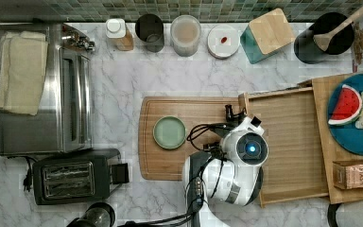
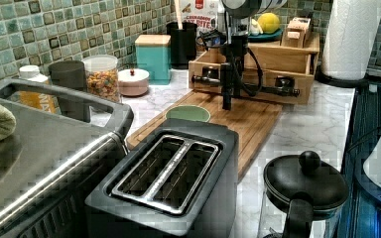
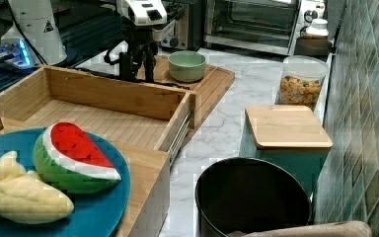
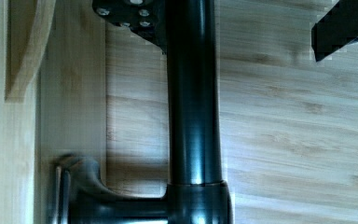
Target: Open the drawer.
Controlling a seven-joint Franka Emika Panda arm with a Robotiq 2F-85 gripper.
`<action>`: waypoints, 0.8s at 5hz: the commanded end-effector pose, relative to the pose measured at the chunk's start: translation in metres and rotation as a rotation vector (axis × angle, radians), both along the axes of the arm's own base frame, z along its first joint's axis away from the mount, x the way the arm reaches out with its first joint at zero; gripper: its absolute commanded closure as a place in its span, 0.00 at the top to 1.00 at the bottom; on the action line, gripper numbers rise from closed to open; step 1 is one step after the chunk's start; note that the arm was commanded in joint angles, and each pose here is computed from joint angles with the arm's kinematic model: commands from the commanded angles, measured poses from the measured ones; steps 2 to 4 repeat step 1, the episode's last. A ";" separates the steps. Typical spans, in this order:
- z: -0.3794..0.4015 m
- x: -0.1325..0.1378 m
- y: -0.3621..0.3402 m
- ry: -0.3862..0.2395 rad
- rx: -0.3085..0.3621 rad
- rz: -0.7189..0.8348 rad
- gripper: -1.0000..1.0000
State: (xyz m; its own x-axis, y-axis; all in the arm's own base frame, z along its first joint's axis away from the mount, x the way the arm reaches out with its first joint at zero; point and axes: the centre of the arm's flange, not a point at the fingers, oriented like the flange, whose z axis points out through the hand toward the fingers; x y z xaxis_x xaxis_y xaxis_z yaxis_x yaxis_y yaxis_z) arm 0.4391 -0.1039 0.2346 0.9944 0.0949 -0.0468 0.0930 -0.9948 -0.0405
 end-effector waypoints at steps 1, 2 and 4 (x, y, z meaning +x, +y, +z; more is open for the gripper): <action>0.014 -0.019 0.092 0.056 0.036 0.164 1.00; 0.014 -0.019 0.092 0.056 0.036 0.164 1.00; 0.014 -0.019 0.092 0.056 0.036 0.164 1.00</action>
